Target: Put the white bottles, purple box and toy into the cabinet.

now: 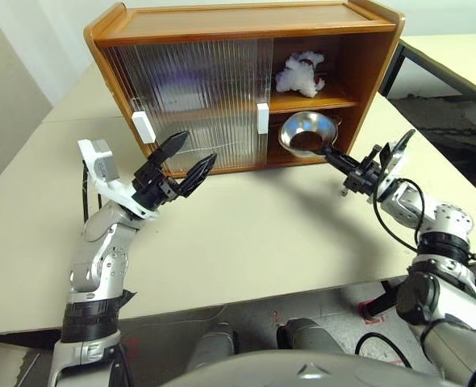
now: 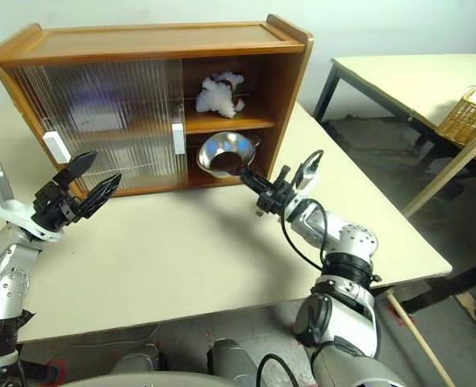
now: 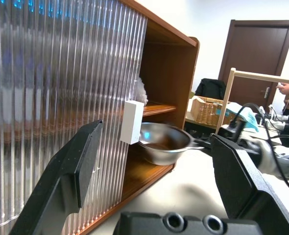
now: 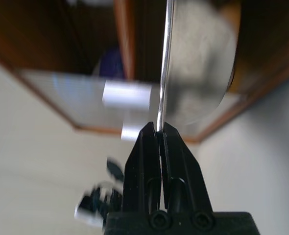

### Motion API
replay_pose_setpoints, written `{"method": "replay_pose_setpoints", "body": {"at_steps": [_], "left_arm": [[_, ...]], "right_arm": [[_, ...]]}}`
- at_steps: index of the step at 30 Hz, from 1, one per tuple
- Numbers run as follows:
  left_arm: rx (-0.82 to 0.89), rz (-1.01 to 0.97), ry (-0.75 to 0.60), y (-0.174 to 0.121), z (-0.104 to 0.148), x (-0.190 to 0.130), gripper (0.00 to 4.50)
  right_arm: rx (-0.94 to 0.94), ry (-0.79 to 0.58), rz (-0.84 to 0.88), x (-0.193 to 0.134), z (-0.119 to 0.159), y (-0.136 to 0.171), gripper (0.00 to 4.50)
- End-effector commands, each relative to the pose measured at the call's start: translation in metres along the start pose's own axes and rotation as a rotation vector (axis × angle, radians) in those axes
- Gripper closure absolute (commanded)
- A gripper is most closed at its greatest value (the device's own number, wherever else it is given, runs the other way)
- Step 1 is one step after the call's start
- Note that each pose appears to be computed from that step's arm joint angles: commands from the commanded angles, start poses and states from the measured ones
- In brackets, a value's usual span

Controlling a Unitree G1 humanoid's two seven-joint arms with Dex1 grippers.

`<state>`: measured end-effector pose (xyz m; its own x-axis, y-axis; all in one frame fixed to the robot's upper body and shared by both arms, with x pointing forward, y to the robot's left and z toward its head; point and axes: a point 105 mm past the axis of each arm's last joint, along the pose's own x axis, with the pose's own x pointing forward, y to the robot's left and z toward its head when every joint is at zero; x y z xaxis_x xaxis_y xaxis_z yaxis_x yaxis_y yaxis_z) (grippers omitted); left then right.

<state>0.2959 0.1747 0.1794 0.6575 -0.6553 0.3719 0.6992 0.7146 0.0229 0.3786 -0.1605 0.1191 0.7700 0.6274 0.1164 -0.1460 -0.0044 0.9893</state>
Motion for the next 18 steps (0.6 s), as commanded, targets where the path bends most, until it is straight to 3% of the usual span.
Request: {"method": "replay_pose_setpoints", "body": {"at_steps": [1,18], "left_arm": [[0.020,0.009,0.012,0.000,0.004,-0.004,0.00],[0.050,0.058,0.024,-0.002,0.013,-0.015,0.00]], "right_arm": [[0.024,-0.034,0.008,0.015,0.003,-0.002,4.48],[0.067,-0.183,-0.055,0.062,0.006,-0.020,4.48]]}}
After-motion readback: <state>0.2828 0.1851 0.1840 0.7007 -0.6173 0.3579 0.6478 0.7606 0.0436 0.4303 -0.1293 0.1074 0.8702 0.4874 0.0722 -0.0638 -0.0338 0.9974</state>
